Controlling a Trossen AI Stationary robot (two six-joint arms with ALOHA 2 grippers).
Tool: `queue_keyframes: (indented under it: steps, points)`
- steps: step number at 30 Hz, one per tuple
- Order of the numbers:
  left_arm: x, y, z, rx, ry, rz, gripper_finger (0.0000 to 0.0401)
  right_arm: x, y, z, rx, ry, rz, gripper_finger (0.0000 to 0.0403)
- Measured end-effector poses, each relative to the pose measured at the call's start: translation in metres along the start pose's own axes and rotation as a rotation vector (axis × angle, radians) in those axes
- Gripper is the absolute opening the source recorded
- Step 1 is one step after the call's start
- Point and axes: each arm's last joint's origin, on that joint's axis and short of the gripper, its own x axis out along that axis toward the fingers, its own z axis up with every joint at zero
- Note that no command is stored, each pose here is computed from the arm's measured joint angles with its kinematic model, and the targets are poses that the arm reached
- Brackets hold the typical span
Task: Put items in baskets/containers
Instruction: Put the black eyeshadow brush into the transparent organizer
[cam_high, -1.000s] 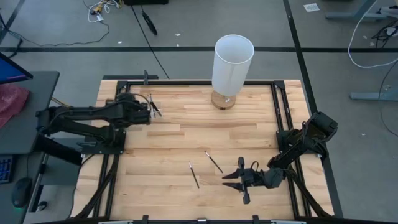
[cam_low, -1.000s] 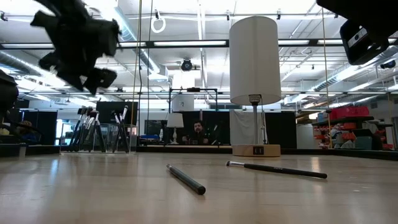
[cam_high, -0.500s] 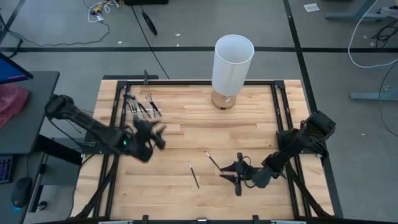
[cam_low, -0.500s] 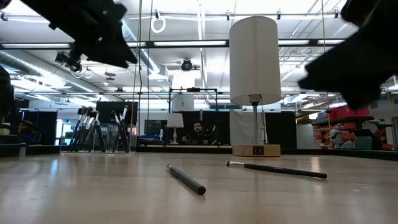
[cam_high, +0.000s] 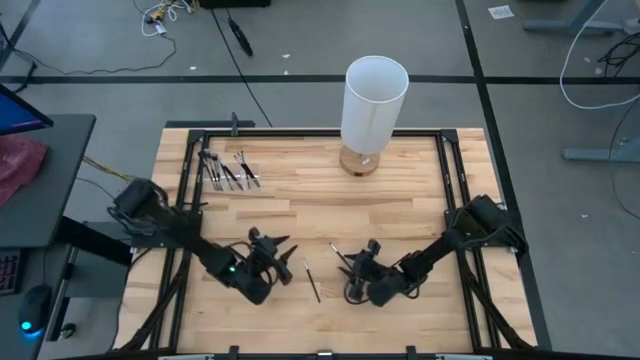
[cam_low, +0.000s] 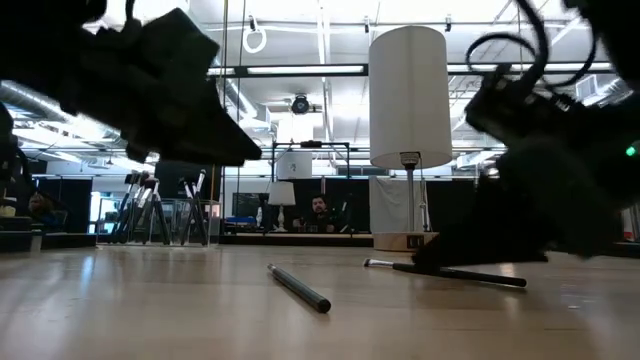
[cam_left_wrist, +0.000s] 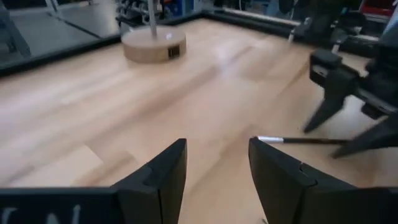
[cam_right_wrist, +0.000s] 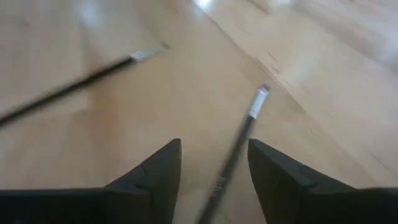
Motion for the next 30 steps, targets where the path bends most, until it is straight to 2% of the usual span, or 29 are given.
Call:
queue_keyframes:
  steps: [7, 22, 26, 30]
  points:
    - [0.009, -0.011, -0.018, 0.016, 0.035, 0.004, 0.0177, 0.011, -0.011, -0.002, 0.089, 0.069, -0.066, 0.0178]
    - [0.011, -0.01, -0.018, 0.012, 0.031, 0.01, 0.0177, 0.032, -0.031, 0.004, 0.038, 0.165, -0.064, 0.0103]
    - [0.011, -0.01, -0.018, 0.012, 0.033, 0.009, 0.0177, 0.031, -0.032, 0.003, 0.022, 0.191, -0.062, 0.0069]
    - [0.01, -0.011, -0.018, 0.013, 0.041, 0.003, 0.0177, 0.03, -0.03, -0.002, 0.0, 0.202, -0.074, 0.0018]
